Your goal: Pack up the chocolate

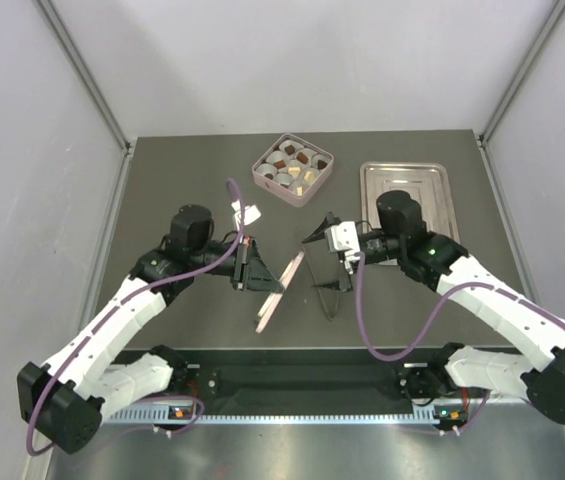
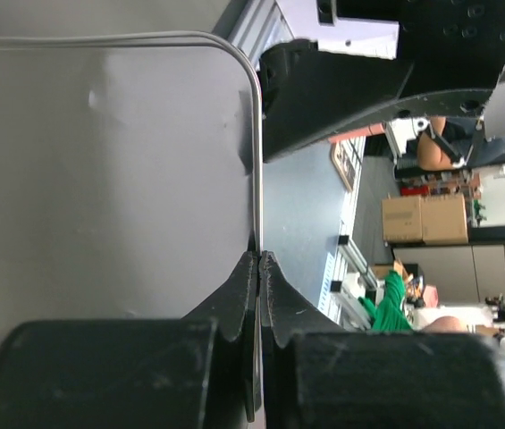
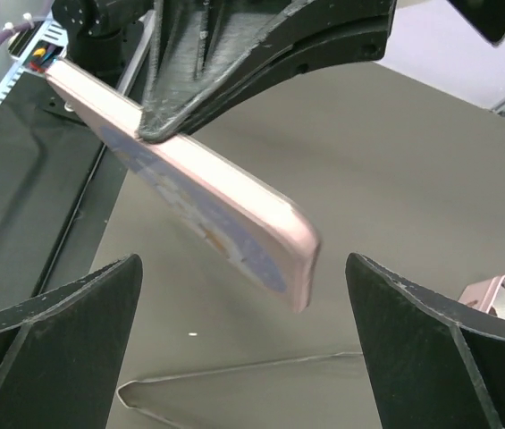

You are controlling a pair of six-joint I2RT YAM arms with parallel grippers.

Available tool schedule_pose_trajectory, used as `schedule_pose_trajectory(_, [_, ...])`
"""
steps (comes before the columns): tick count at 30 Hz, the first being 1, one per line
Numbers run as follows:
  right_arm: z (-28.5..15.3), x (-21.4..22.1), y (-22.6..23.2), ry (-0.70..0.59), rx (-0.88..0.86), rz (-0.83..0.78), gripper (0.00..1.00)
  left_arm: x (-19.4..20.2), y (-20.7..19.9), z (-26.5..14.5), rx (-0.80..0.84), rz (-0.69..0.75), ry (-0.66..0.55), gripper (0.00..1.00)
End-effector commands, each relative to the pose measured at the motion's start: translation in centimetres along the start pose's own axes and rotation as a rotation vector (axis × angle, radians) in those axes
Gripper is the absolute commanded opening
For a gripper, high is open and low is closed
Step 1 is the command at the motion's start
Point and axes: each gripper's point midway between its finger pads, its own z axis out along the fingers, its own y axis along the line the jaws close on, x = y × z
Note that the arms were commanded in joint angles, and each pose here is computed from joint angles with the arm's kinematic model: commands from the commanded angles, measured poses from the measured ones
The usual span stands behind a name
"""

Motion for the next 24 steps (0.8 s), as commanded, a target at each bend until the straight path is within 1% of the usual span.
schedule_pose_trajectory(1, [0.5,-1.8,-0.9,-0.032,-0.039,-0.089,0.96,0.2,-0.9,0.5,0.060,0.086,0.037,0.00])
schedule_pose_trajectory(7, [1.5,-0.7,-1.4,0.007,-0.066,-0.073,0.96,0.9,-0.9,1.3,0.074,0.114,0.093,0.00])
schedule_pose_trajectory(10, [1.8,-0.4,-0.8,0.016,-0.111,-0.046,0.92,0.8,-0.2,1.7,0.057,0.100,0.109,0.00])
schedule_pose_trajectory(12, [1.8,-0.1,-0.3,0.024,-0.140,-0.030,0.83,0.6,-0.3,1.8,0.057,0.099,0.115,0.00])
schedule_pose_trajectory(14, [1.8,0.0,-0.4,0.031,-0.141,-0.029,0.71,0.1,-0.4,1.9,0.055,0.119,0.111,0.00])
schedule_pose_trajectory(21, [1.7,0.2,-0.1,0.044,-0.152,-0.011,0.67,-1.4,-1.5,1.8,0.064,0.184,0.094,0.00])
schedule_pose_trajectory(24, [1.5,-0.2,-0.2,0.042,-0.149,-0.021,0.53,-1.8,-1.5,1.9,0.058,0.183,0.090,0.00])
